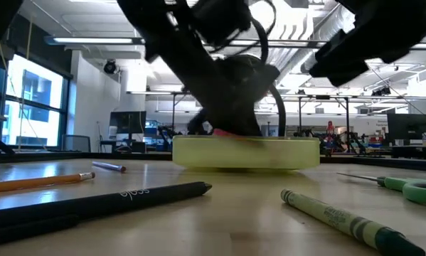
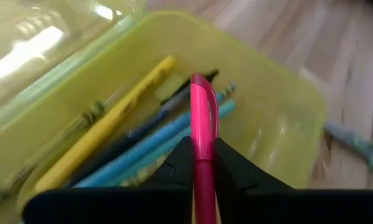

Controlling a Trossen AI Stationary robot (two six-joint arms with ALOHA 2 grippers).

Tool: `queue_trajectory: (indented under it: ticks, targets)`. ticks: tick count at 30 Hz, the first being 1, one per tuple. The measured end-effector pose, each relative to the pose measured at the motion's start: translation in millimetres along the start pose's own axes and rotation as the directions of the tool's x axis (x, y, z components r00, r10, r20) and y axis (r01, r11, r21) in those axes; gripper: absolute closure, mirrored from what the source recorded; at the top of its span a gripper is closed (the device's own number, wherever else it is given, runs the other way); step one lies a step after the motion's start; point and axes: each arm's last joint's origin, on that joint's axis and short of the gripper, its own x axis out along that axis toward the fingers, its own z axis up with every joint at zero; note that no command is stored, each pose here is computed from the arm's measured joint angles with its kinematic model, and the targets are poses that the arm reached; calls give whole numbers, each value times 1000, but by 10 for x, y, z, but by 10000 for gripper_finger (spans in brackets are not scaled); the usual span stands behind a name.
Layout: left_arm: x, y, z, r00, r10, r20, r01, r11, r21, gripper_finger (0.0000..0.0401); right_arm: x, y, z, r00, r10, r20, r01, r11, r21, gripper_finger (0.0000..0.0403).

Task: Pick & place school supplies into a supply box
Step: Put the pink pen into the yellow school supply box, then put the green crayons into the yellow school supply box

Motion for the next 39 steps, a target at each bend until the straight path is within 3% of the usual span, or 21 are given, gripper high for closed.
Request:
queue_trajectory:
  ticks: [10, 16, 20, 24, 27, 32, 39]
  targets:
    - [2, 25, 34, 1000, -3, 1, 3, 1000, -6, 268, -31, 95, -68, 999, 13, -35, -11, 997, 74, 304]
    - [-26, -37, 195, 999, -26, 32, 26, 1000, 13, 261, -42, 115, -104, 998, 2, -59, 11, 975, 224, 304]
    - [-95, -146, 408, 998, -44, 41, 41, 996, 77, 268, -63, 128, -201, 988, 13, -154, 49, 917, 396, 304]
    - [-215, -230, 610, 999, 31, 28, -35, 984, 175, 277, -116, 192, -339, 950, 89, -298, 83, 851, 519, 304]
    - [-306, -256, 712, 996, 92, 2, -90, 971, 223, 282, -158, 266, -406, 935, 102, -339, 120, 810, 574, 304]
    - [-471, -275, 846, 982, 182, -55, -157, 940, 302, 286, -167, 365, -457, 940, 93, -328, 137, 779, 612, 304]
    - [-827, -247, 1015, 919, 365, -149, -293, 886, 361, 285, 5, 472, -618, 937, 90, -336, 160, 748, 644, 304]
